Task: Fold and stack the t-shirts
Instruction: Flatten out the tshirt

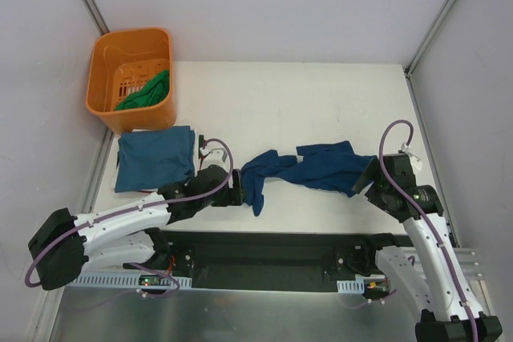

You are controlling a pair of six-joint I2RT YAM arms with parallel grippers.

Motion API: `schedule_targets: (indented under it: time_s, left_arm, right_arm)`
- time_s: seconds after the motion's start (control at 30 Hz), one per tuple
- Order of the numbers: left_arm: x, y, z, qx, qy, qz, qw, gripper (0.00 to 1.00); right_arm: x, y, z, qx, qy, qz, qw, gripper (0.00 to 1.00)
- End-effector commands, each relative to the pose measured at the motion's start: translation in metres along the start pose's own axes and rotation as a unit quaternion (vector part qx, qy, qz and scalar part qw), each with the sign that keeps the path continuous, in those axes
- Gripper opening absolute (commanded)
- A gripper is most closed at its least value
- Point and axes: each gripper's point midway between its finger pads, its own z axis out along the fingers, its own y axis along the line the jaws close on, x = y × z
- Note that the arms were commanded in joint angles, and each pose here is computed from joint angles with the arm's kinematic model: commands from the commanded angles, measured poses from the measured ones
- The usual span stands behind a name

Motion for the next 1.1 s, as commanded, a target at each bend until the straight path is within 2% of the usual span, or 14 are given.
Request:
schedule_targets:
  time_s: [0.0, 0.03, 0.17, 0.33, 0.43, 0.47, 0.5, 0.53, 0.7, 0.87, 1.0, 1.07]
  left_arm:
    - [0.001, -0.003, 0.016, 0.038, 0.01, -0.073, 0.997, 0.76]
    - [-0.008, -0.006, 0.023, 0.061, -0.008, -0.088, 0.994, 0.76]
    - [-0.01, -0.02, 0.03, 0.111, -0.008, -0.097, 0.989, 0.75]
    - [-0.007, -0.029, 0.045, 0.119, 0.013, -0.097, 0.988, 0.63]
    - [-0.006, -0.036, 0.052, 0.126, 0.03, -0.094, 0.987, 0.44]
    - [-0.006, -0.036, 0.053, 0.125, 0.032, -0.095, 0.987, 0.2]
    - [-0.006, -0.035, 0.054, 0.121, 0.034, -0.096, 0.987, 0.07]
    - [-0.008, -0.035, 0.054, 0.116, 0.032, -0.098, 0.988, 0.0]
    - [-0.011, -0.019, 0.04, 0.083, 0.023, -0.086, 0.993, 0.0]
    - [-0.031, -0.003, 0.013, 0.07, -0.05, -0.083, 0.993, 0.0]
    - [-0.038, 0.008, -0.005, 0.06, -0.079, -0.078, 0.992, 0.0]
    - [-0.039, 0.011, -0.014, 0.06, -0.089, -0.077, 0.991, 0.0]
  right_arm:
    - [0.002, 0.013, 0.003, -0.029, 0.021, -0.008, 0.999, 0.97]
    - [0.002, 0.014, 0.004, -0.029, 0.021, -0.01, 0.999, 0.97]
    - [0.003, 0.01, 0.007, -0.021, 0.021, -0.01, 1.0, 0.96]
    - [0.003, 0.006, 0.01, -0.012, 0.02, -0.011, 1.0, 0.96]
    - [0.005, 0.005, 0.012, -0.008, 0.024, -0.017, 1.0, 0.97]
    - [0.005, 0.005, 0.012, -0.008, 0.024, -0.018, 1.0, 0.97]
    - [0.006, 0.003, 0.013, -0.004, 0.025, -0.018, 1.0, 0.97]
    - [0.008, 0.002, 0.014, -0.002, 0.028, -0.018, 0.999, 0.96]
    - [0.007, -0.001, 0.018, 0.007, 0.023, -0.019, 1.0, 0.96]
    - [-0.003, 0.007, 0.025, 0.005, 0.018, -0.016, 1.0, 0.96]
    - [-0.027, 0.019, 0.027, 0.002, 0.005, -0.009, 1.0, 0.96]
    - [-0.029, 0.019, 0.032, 0.014, 0.024, -0.008, 1.0, 0.97]
